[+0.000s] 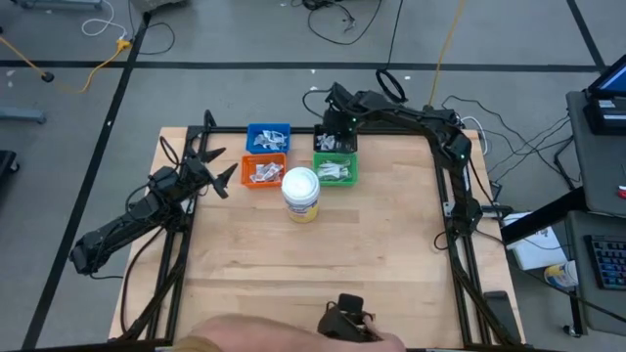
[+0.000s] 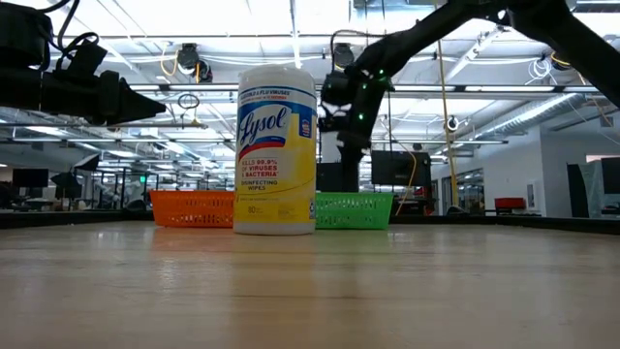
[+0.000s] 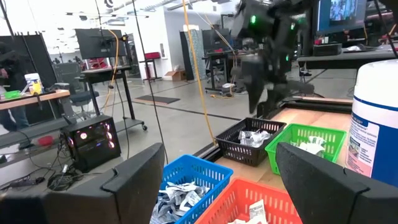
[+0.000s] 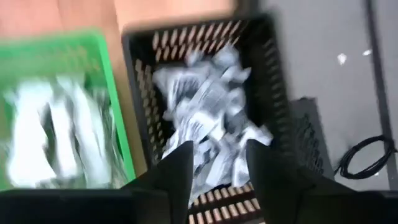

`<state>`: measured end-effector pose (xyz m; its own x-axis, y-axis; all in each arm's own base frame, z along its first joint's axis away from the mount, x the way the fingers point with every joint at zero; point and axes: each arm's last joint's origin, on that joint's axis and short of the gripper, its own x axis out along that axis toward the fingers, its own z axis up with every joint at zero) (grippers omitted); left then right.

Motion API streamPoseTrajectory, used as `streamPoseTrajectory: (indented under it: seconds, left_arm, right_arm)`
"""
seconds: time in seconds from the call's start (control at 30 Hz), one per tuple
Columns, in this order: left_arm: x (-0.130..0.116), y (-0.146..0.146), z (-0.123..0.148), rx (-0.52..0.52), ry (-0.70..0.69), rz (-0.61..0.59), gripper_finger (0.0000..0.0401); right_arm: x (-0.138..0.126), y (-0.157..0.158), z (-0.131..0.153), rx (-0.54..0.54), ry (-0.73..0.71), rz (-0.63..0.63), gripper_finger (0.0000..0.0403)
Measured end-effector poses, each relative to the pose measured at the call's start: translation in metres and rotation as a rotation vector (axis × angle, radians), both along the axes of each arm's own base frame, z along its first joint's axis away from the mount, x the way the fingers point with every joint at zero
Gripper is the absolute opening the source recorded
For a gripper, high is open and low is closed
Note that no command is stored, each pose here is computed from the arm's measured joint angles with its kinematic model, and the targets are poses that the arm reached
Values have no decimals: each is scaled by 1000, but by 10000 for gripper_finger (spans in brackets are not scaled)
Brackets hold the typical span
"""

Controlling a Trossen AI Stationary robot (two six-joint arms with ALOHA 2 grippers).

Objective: Pick & Place First Aid Supplies
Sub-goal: Return to Home Position

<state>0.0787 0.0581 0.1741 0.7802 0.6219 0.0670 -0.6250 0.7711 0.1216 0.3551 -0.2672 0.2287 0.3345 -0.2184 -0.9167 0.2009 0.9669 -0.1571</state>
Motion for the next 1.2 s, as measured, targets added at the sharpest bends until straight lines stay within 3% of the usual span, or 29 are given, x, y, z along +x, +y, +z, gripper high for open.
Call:
streamPoseTrajectory:
  seconds: [0.3,0.57,0.77,0.87,1.07,1.2]
  left_arm:
    - [0,0,0,0,0,0,310]
    - [0,0,0,0,0,0,310]
    - [0,0,0,0,0,0,310]
    - [0,0,0,0,0,0,310]
    - [0,0,0,0,0,0,310]
    - [0,0,0,0,0,0,310]
  right_arm:
    - [-24,19,38,-154,-234,-27,186]
    - [-77,84,51,-279,-452,42,265]
    - [-120,137,42,-361,-640,119,342]
    - [-140,156,31,-337,-734,92,364]
    - [-181,177,5,-149,-856,-121,371]
    - [-205,181,-17,-141,-860,-188,370]
